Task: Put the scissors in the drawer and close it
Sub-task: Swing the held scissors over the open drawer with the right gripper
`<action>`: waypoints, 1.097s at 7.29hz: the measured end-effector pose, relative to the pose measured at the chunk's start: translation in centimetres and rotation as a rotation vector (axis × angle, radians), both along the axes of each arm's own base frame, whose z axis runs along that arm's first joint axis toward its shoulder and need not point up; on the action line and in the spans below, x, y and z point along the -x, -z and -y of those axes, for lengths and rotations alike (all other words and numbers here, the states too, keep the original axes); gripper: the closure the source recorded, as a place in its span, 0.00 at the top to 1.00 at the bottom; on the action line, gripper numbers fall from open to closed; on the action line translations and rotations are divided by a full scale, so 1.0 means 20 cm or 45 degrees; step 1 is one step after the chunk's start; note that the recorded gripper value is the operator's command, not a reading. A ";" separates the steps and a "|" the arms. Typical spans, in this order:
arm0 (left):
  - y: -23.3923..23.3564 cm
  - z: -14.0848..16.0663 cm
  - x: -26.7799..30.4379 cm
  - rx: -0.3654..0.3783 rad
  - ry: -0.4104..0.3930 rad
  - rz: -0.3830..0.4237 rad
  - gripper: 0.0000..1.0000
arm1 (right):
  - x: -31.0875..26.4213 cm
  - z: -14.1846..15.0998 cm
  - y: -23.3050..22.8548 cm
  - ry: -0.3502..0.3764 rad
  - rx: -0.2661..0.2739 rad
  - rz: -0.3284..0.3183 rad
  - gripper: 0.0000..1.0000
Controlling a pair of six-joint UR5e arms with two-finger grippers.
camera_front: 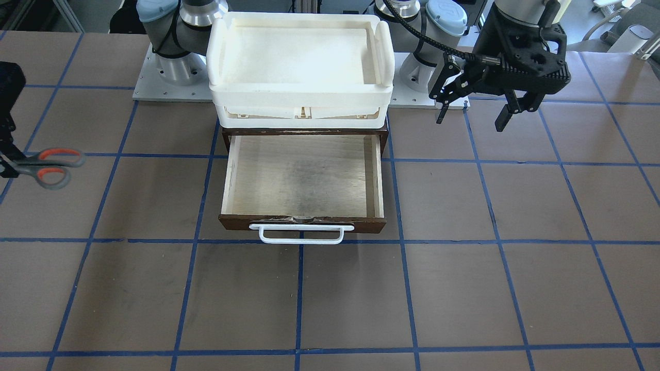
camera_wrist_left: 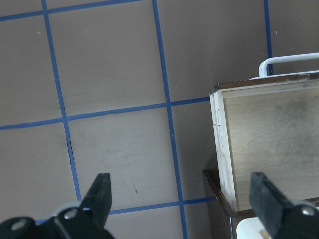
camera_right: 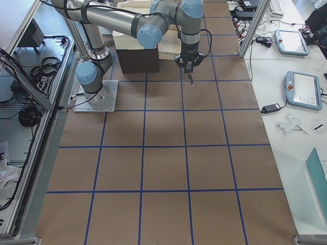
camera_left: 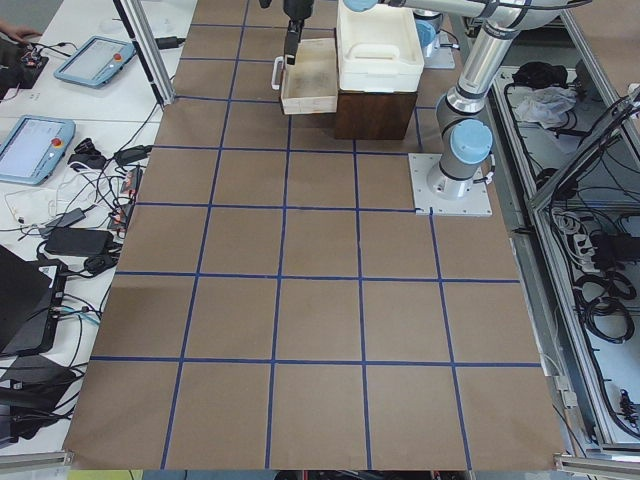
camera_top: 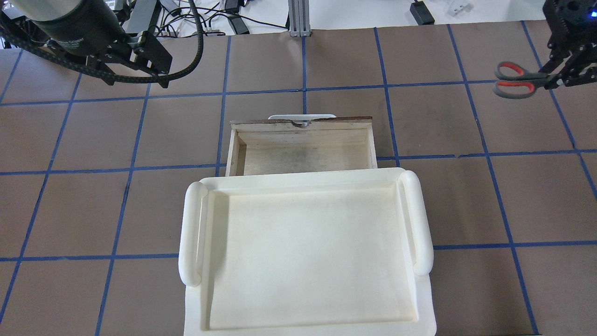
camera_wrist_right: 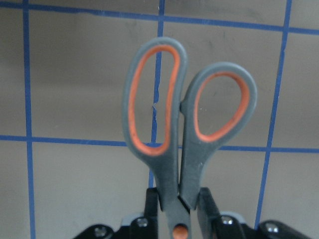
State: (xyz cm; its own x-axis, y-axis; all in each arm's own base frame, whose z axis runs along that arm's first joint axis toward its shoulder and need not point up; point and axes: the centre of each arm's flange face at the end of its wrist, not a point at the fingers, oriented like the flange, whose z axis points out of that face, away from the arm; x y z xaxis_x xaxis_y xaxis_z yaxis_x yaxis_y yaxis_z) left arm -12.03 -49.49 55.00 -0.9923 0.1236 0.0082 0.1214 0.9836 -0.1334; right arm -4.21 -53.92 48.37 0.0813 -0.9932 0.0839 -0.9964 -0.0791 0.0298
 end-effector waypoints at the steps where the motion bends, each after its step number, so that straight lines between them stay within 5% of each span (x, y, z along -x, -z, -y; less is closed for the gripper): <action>1: 0.00 0.00 0.00 0.000 -0.001 0.000 1.00 | -0.23 0.01 0.00 0.012 0.001 0.010 0.03; 5: 0.00 0.00 0.00 -0.001 0.000 0.000 1.00 | -1.03 -0.06 0.10 0.090 -0.025 0.041 0.03; 8: 0.00 0.00 0.00 -0.002 0.000 0.000 1.00 | -1.57 -0.07 0.30 0.114 0.028 0.023 0.03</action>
State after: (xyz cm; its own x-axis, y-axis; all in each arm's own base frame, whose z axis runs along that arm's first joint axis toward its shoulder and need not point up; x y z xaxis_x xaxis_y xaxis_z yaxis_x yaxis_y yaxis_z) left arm -12.03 -49.49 54.94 -0.9923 0.1238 0.0084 0.1216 0.9838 -0.1320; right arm 27.22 -52.47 42.40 -0.0096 -0.9942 0.1067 -0.9999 0.0110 0.0128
